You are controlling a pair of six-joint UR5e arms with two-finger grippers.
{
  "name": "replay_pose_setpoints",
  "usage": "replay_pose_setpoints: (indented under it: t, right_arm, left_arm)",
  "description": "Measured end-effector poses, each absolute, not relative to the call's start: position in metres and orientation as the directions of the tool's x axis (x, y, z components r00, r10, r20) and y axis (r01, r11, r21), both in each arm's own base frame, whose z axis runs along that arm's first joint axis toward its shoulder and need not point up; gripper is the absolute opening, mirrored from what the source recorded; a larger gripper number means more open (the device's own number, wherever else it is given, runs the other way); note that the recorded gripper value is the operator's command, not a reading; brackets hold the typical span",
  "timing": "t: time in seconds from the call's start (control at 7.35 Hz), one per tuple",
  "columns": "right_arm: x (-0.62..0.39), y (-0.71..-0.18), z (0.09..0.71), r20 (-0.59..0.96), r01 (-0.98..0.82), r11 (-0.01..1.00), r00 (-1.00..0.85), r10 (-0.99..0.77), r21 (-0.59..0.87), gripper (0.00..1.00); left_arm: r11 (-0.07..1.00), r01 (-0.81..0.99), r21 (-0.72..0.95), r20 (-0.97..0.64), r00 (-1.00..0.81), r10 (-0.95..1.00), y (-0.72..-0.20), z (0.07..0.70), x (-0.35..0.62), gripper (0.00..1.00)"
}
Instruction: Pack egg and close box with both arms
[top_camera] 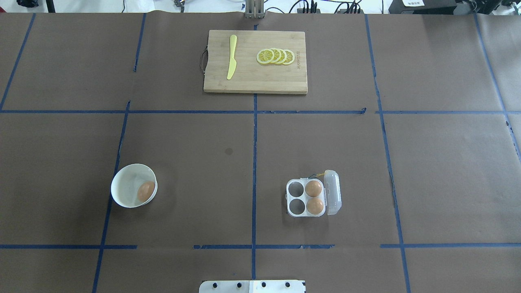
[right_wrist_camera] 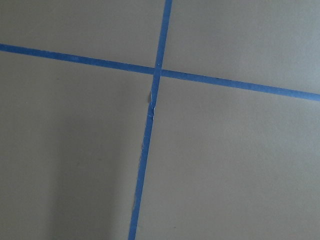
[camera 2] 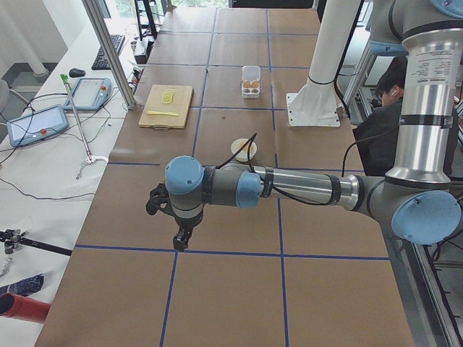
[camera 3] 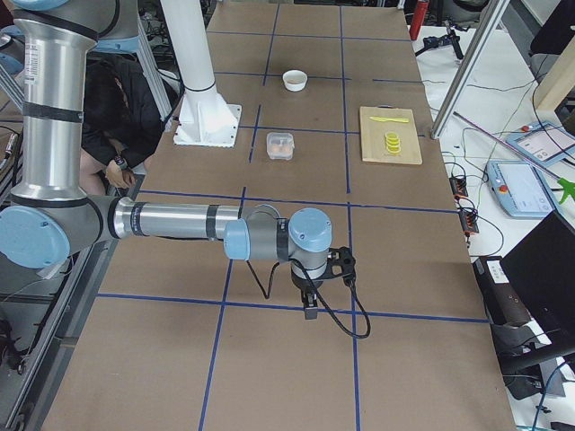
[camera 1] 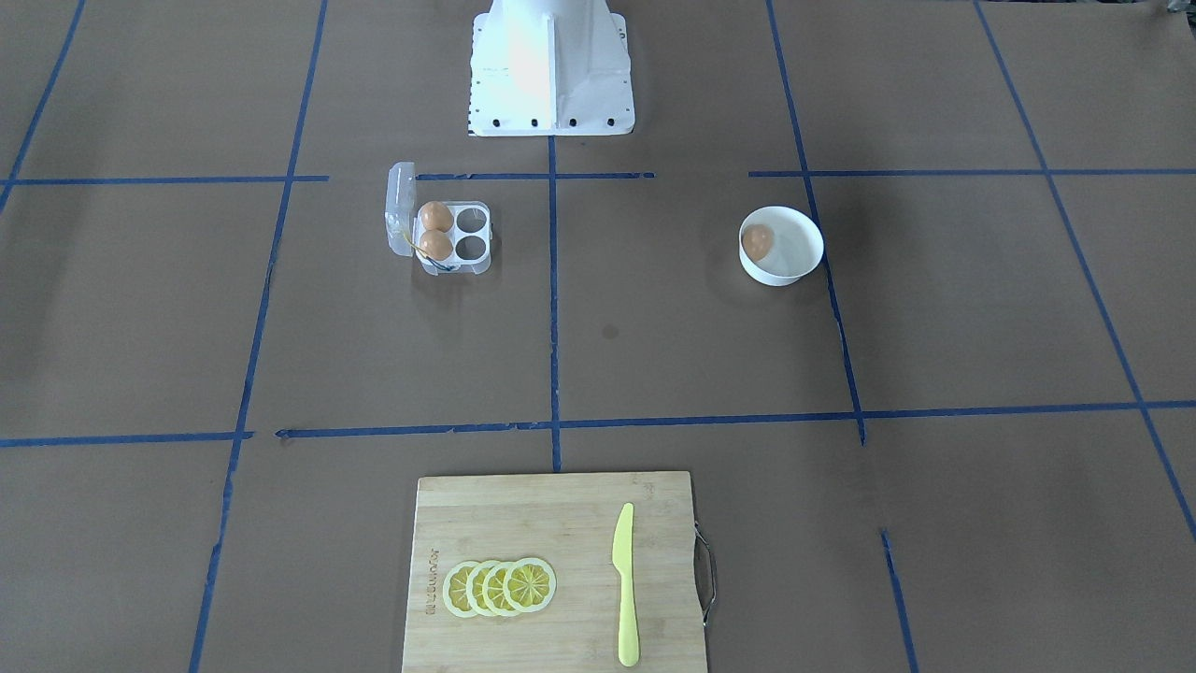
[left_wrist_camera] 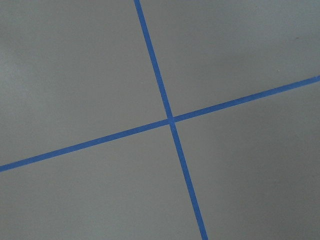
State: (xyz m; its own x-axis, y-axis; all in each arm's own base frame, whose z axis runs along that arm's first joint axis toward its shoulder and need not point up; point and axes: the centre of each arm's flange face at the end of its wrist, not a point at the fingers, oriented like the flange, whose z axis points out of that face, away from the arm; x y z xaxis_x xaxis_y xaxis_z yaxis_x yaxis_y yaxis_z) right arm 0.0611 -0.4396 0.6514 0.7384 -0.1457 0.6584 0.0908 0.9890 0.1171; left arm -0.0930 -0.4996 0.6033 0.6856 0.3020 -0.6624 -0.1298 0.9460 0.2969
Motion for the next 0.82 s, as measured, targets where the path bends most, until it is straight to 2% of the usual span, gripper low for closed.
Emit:
replay_pose_setpoints:
  t: [0.41,0.82]
  right_arm:
    - [0.049,-0.436,0.654,0.694,0.104,0.990,0.706,-0.144,0.100,1.00]
    - [0.046,-0.435,0.655,0.718,0.101,0.990,0.682,-0.138,0.094,1.00]
  left_arm:
    - [0.902,-0.168,0.397,-0.621,0.674,0.399,-0.511,0.591,-0.070,1.00]
    - [0.737,-0.139,0.661,-0.487,0.667,0.563,-0.535,0.545,-0.057,1.00]
